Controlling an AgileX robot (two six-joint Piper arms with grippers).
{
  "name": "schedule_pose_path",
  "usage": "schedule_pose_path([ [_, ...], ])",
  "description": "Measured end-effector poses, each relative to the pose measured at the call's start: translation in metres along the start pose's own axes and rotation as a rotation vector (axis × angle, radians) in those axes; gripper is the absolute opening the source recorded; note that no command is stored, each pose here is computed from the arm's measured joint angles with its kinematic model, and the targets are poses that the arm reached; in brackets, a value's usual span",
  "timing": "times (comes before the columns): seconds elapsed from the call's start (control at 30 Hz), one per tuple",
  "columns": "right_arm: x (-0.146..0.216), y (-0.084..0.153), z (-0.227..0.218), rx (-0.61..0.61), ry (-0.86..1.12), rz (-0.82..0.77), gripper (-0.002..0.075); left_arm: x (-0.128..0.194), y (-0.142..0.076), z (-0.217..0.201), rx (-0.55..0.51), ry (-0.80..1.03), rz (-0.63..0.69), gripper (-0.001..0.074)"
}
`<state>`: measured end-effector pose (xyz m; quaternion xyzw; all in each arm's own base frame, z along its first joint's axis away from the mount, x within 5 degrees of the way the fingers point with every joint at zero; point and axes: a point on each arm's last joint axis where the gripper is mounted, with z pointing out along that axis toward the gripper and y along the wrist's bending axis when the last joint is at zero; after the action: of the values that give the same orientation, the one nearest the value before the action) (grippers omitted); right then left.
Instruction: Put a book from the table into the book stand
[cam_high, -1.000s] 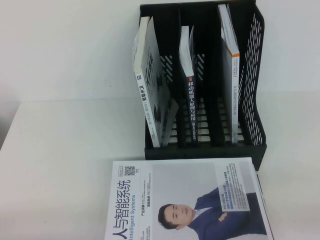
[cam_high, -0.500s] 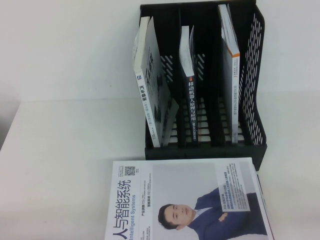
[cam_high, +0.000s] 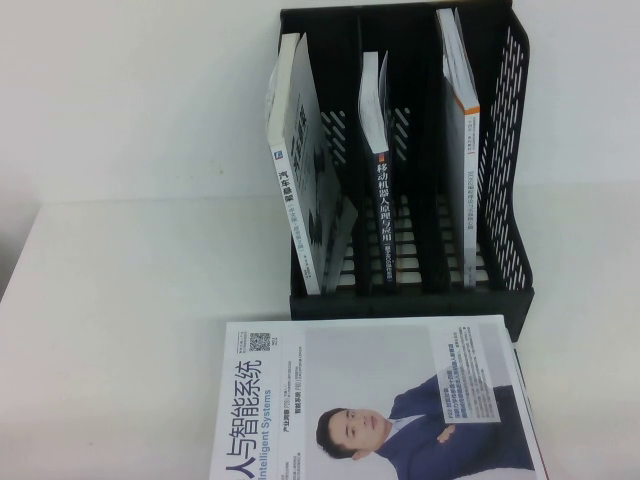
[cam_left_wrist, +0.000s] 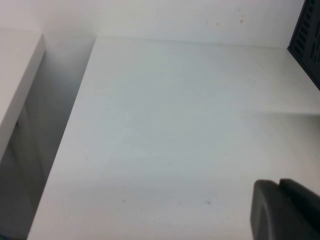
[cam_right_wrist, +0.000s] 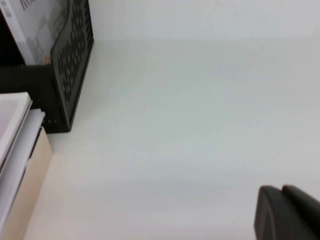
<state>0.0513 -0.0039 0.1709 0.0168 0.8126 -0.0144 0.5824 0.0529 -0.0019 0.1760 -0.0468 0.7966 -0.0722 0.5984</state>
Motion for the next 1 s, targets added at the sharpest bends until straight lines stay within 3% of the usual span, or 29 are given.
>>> schedule_pose_path([
  [1.0,0.0006,0.0001,0.0000,0.000,0.006,-0.080,-0.0003,0.0000,0.0000,0.0000,0.000,0.000,0.000,-0.0001],
])
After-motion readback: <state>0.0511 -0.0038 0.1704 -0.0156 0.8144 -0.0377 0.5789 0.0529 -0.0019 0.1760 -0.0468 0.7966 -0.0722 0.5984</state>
